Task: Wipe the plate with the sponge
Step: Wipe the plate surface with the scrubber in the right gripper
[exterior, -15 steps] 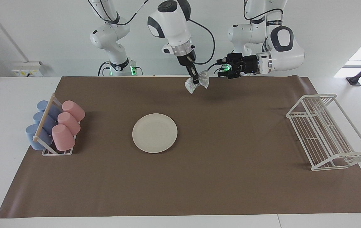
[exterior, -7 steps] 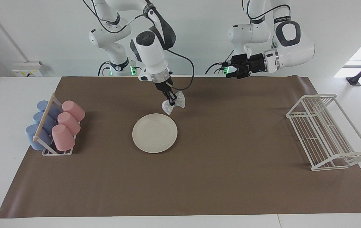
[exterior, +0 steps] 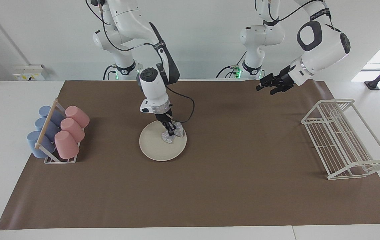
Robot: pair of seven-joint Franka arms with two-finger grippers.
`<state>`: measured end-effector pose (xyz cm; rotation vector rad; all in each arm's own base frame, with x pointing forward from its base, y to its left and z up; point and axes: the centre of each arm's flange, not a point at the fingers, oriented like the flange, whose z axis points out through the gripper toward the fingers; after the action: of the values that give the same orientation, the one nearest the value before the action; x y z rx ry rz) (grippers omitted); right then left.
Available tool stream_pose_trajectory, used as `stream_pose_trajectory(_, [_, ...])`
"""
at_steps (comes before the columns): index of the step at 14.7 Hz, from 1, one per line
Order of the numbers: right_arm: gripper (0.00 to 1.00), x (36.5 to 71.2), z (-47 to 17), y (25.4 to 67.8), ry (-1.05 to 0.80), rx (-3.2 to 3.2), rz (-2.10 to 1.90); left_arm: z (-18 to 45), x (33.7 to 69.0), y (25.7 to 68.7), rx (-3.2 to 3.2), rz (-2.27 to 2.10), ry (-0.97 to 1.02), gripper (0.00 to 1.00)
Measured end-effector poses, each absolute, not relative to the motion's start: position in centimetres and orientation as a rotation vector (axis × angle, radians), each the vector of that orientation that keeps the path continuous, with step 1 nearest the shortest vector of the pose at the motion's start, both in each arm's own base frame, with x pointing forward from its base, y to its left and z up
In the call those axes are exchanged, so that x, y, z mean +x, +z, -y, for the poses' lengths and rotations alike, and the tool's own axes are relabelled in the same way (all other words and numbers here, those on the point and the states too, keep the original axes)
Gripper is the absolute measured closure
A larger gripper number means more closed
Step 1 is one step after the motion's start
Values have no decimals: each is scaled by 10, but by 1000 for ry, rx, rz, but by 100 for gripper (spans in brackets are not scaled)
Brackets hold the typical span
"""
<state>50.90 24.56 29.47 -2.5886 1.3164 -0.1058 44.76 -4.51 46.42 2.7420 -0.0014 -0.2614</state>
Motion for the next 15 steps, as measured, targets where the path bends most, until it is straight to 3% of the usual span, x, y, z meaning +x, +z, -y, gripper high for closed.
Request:
stream_pose_trajectory(5, [90,539,-171,295,-166,-2658,-1208,46,449,462,2858,21,-251,0])
stream_pose_trajectory(12, [90,505,-252,291,-10,-2482,-1379,45,450,462,2863,15,-248,0])
stream_pose_trajectory(15, [90,505,-252,289,14,-2450,-1381,45,450,462,2864,-10,-251,0])
